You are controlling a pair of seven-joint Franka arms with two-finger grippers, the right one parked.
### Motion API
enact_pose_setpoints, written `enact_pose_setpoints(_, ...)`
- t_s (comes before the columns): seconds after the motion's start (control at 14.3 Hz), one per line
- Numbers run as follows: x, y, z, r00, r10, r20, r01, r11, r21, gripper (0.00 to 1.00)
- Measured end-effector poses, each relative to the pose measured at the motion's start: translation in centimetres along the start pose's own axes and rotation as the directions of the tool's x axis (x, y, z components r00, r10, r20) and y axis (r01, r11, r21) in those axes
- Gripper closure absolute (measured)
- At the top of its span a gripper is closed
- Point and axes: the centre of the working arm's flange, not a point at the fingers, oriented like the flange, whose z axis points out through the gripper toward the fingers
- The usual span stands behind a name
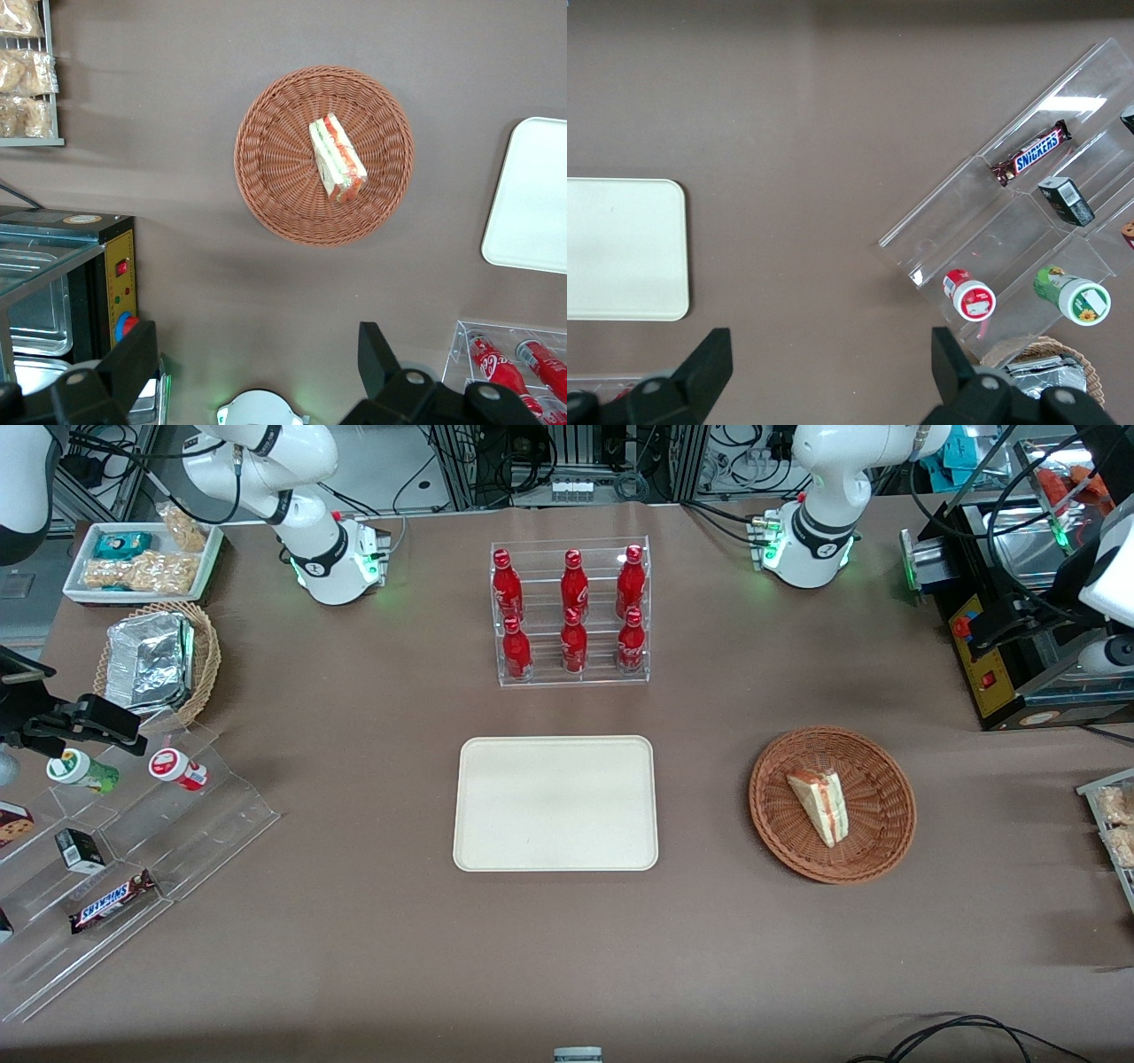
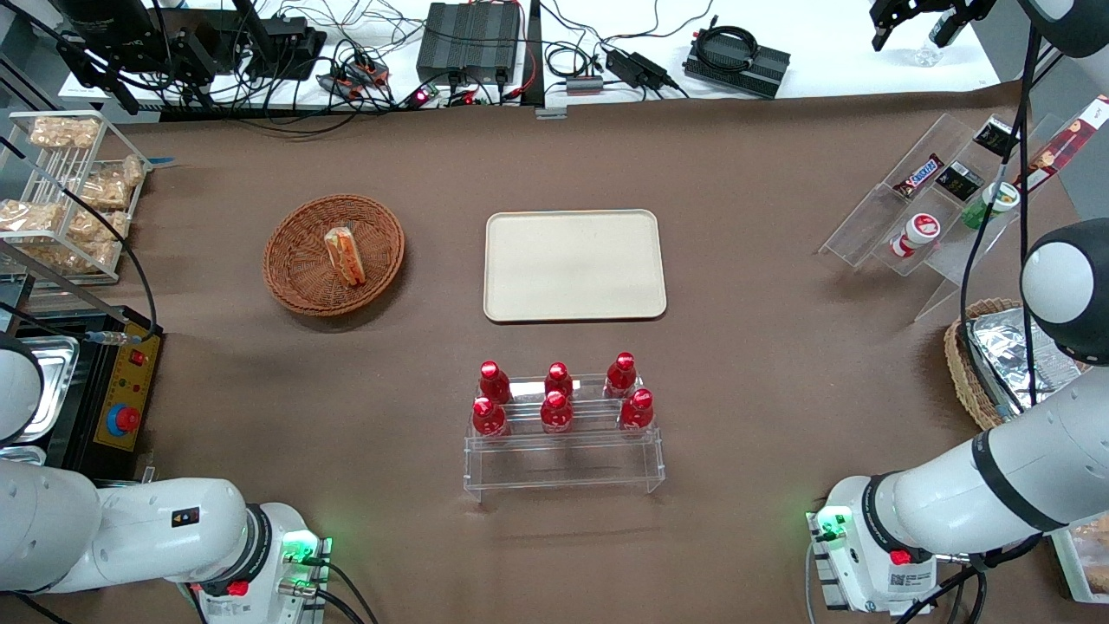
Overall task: Place sandwich from basket to tray
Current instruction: 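Move the left gripper over the wrapped sandwich in the wicker basket, then lower the left gripper and close it on the wrapped sandwich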
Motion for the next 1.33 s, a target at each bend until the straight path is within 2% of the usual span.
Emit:
enact_pose_setpoints(0.28, 0.1, 0.1, 0.1, 1.0, 0.002, 0.003, -0.002, 1.0, 0.0, 0.0)
enact_pose_setpoints(0.42, 0.5, 0.2, 0.9, 1.0, 0.003, 0.019, -0.003, 1.0, 0.001, 0.0)
enact_pose_setpoints(0.56, 1.9, 0.2, 3.2, 0.998, 0.001, 0.065, -0.001, 1.0, 0.003, 0.0)
enact_pose_setpoints(0.77, 5.5, 0.5, 9.7, 0.985, -0.037, 0.168, 0.037, 0.999, 0.004, 0.0)
enact_pose_setpoints(0.84, 6.9, 0.7, 12.2, 0.984, -0.066, 0.166, 0.067, 0.998, -0.002, 0.0)
enact_pose_setpoints(0.98, 9.2, 1.4, 17.4, 0.977, -0.176, 0.119, 0.179, 0.984, -0.011, 0.0)
enact_pose_setpoints(1.12, 9.9, 2.0, 21.8, 0.946, -0.313, 0.083, 0.315, 0.949, -0.02, 0.0)
enact_pose_setpoints(1.33, 9.5, 3.2, 26.3, 0.892, -0.45, 0.048, 0.452, 0.891, -0.043, 0.0)
